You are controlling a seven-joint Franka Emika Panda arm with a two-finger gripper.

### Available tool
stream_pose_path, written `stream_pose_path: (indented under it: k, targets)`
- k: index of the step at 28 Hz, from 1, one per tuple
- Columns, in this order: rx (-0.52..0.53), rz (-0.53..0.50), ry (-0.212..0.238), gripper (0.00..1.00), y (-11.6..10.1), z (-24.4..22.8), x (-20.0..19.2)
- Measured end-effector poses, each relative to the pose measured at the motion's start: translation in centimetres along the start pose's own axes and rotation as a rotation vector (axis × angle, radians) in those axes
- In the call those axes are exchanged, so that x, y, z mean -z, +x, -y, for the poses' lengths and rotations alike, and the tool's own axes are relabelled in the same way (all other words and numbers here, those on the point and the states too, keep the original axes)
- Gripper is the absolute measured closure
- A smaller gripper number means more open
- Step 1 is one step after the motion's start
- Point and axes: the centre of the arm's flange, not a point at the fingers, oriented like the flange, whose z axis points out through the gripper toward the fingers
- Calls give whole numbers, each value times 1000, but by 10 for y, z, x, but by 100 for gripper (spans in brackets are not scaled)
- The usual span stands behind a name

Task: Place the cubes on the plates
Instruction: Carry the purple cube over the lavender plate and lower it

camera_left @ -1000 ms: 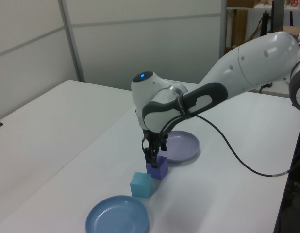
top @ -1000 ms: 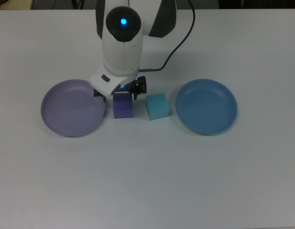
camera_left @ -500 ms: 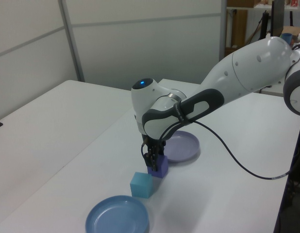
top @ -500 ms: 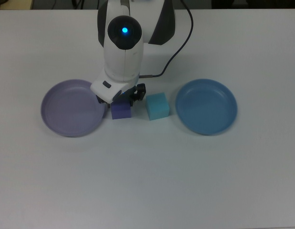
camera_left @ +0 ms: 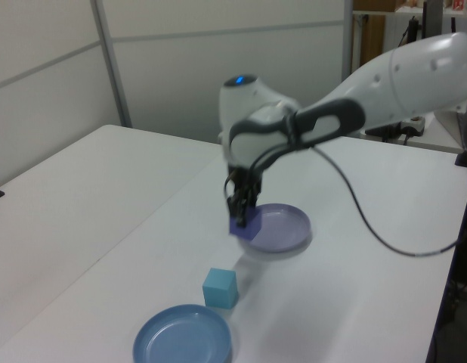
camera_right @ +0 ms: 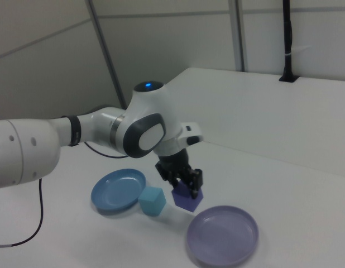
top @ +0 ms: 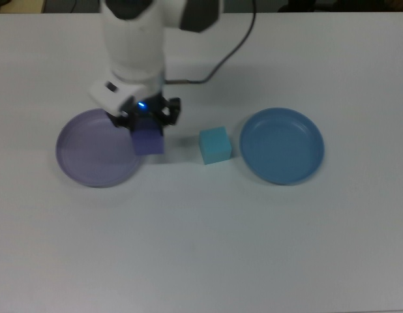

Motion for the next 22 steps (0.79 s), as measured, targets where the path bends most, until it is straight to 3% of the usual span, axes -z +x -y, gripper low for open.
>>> stream_pose_path:
  k: [4, 7, 17, 22]
  targets:
    - [-34, 3, -2, 41, -11, -48, 9]
    - [-58, 24, -2, 41, -16, -72, -6]
    - [-64, 62, -4, 41, -10, -78, -69]
    - [-64, 60, -5, 25, -9, -78, -68]
